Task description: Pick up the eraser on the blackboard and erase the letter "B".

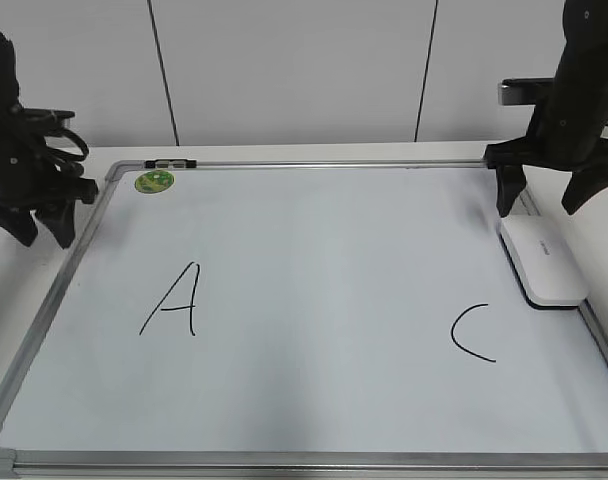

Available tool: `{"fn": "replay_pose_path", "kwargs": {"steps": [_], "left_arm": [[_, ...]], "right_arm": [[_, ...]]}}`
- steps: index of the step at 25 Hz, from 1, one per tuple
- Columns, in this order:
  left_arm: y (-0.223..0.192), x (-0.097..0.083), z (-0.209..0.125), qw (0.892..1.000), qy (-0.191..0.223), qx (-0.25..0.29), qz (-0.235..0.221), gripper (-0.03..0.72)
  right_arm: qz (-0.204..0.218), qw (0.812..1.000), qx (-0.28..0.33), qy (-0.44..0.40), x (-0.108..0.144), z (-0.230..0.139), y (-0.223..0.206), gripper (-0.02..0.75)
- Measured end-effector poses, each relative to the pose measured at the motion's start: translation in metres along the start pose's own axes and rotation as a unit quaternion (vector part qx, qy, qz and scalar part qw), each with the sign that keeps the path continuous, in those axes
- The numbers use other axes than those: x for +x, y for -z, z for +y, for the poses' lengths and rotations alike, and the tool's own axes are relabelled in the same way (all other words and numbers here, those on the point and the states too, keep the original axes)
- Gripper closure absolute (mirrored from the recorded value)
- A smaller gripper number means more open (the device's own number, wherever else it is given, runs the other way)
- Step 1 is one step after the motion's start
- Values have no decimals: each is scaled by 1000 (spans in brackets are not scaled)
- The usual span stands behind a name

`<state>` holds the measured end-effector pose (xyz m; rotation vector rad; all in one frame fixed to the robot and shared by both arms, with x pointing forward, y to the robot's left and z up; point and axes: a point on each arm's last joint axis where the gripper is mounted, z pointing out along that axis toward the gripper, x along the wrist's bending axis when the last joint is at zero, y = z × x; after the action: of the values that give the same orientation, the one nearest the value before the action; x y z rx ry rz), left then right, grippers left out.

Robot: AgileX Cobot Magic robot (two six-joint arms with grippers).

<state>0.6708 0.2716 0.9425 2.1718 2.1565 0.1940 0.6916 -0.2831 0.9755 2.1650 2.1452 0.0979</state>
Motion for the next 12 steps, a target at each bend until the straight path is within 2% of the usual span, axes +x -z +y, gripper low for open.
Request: {"fn": "replay_pose_path", "kwargs": {"steps": [4, 12], "left_arm": [[20, 3, -3, 1000, -4, -5, 8, 249], [53, 5, -10, 1000, 3, -5, 12, 244]], "right_arm": [[-7, 1000, -1, -2, -1, 0, 1, 101], [-2, 1000, -26, -6, -1, -2, 26, 193]]}}
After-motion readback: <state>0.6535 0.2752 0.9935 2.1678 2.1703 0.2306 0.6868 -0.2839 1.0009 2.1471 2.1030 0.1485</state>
